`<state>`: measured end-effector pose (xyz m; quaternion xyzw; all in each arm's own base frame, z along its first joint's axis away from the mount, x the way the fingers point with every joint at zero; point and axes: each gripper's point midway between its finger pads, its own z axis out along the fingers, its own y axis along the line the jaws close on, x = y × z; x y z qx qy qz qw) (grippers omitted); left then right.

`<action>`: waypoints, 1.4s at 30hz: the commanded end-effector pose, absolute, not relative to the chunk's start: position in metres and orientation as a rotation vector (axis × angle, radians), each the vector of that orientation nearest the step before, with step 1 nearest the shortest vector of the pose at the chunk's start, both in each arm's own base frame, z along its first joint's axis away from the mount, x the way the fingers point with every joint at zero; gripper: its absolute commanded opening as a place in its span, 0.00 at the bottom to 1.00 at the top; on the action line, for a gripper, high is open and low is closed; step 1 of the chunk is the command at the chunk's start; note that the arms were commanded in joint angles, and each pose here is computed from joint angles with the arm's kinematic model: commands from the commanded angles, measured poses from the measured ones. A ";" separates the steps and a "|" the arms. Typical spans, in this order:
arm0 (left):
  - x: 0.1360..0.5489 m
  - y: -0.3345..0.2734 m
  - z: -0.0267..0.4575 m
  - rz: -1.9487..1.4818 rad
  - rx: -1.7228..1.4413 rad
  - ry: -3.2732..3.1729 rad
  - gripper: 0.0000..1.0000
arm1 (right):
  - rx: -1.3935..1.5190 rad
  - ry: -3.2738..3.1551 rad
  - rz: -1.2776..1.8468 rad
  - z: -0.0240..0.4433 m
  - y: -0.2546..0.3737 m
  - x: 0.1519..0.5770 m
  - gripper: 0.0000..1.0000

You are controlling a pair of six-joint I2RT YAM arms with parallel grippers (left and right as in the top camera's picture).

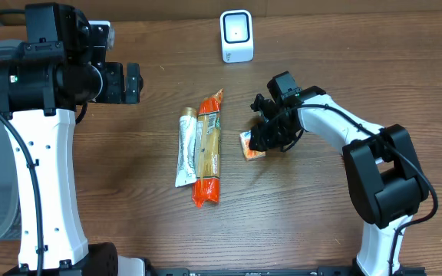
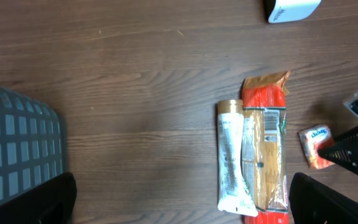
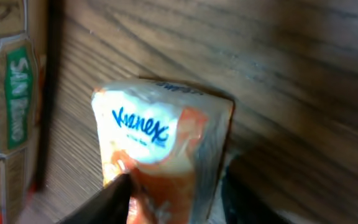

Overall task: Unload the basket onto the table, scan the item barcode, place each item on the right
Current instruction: 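Move the right gripper to the small orange packet and grasp it, then lift the orange packet and carry it up toward the scanner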

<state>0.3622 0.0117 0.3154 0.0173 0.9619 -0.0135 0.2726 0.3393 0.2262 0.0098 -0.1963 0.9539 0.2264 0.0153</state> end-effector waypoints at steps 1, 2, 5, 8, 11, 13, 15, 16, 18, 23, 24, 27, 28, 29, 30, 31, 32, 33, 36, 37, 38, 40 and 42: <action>0.363 0.013 0.322 -0.026 0.060 2.568 1.00 | -0.624 2.974 0.719 0.003 0.227 0.341 0.29; 0.363 0.013 0.322 -0.026 0.060 2.568 1.00 | -0.620 2.973 0.740 0.004 0.228 0.341 0.24; 0.363 0.013 0.322 -0.026 0.060 2.568 1.00 | -0.608 2.968 0.815 0.008 0.231 0.339 0.11; 0.363 0.013 0.322 -0.026 0.060 2.568 1.00 | -0.586 2.952 0.951 0.017 0.237 0.336 0.04; 0.363 0.013 0.322 -0.026 0.060 2.568 1.00 | -0.554 2.893 1.171 0.035 0.247 0.335 0.04; 0.363 0.013 0.322 -0.026 0.060 2.568 1.00 | -0.533 2.855 1.261 0.047 0.248 0.336 0.04; 0.363 0.013 0.322 -0.026 0.060 2.568 1.00 | -0.509 2.802 1.354 0.064 0.247 0.338 0.04; 0.363 0.013 0.322 -0.026 0.060 2.568 1.00 | -0.499 2.780 1.384 0.071 0.246 0.340 0.04; 0.363 0.013 0.322 -0.026 0.060 2.568 1.00 | -0.480 2.738 1.424 0.087 0.241 0.343 0.04; 0.363 0.013 0.322 -0.026 0.060 2.568 1.00 | -0.448 2.685 1.427 0.128 0.227 0.340 0.04; 0.363 0.013 0.322 -0.026 0.060 2.568 1.00 | -0.448 2.663 1.447 0.139 0.226 0.337 0.04; 0.363 0.013 0.322 -0.026 0.060 2.568 1.00 | -0.474 2.553 1.544 0.177 0.226 0.329 0.04; 0.363 0.013 0.322 -0.026 0.060 2.568 1.00 | -0.488 2.499 1.595 0.193 0.227 0.326 0.04; 0.363 0.013 0.322 -0.026 0.060 2.568 1.00 | -0.500 2.453 1.639 0.206 0.228 0.323 0.04; 0.363 0.013 0.322 -0.026 0.060 2.568 1.00 | -0.522 2.390 1.699 0.221 0.229 0.318 0.04; 0.363 0.013 0.322 -0.026 0.060 2.568 1.00 | -0.538 2.336 1.751 0.235 0.230 0.315 0.04; 0.363 0.013 0.322 -0.026 0.060 2.568 1.00 | -0.565 2.251 1.829 0.254 0.230 0.310 0.04; 0.363 0.013 0.322 -0.026 0.060 2.568 1.00 | -0.581 2.199 1.878 0.265 0.230 0.306 0.04; 0.363 0.013 0.322 -0.026 0.060 2.568 1.00 | -0.614 2.060 2.031 0.292 0.228 0.297 0.04; 0.363 0.013 0.322 -0.026 0.060 2.568 1.00 | -0.617 2.039 2.063 0.296 0.228 0.295 0.04; 0.363 0.013 0.322 -0.026 0.060 2.568 1.00 | -0.619 2.018 2.095 0.300 0.228 0.293 0.04; 0.363 0.013 0.322 -0.026 0.060 2.568 1.00 | -0.595 2.023 2.134 0.303 0.227 0.292 0.04; 0.363 0.013 0.322 -0.026 0.060 2.568 1.00 | -0.562 2.050 2.155 0.303 0.228 0.293 0.04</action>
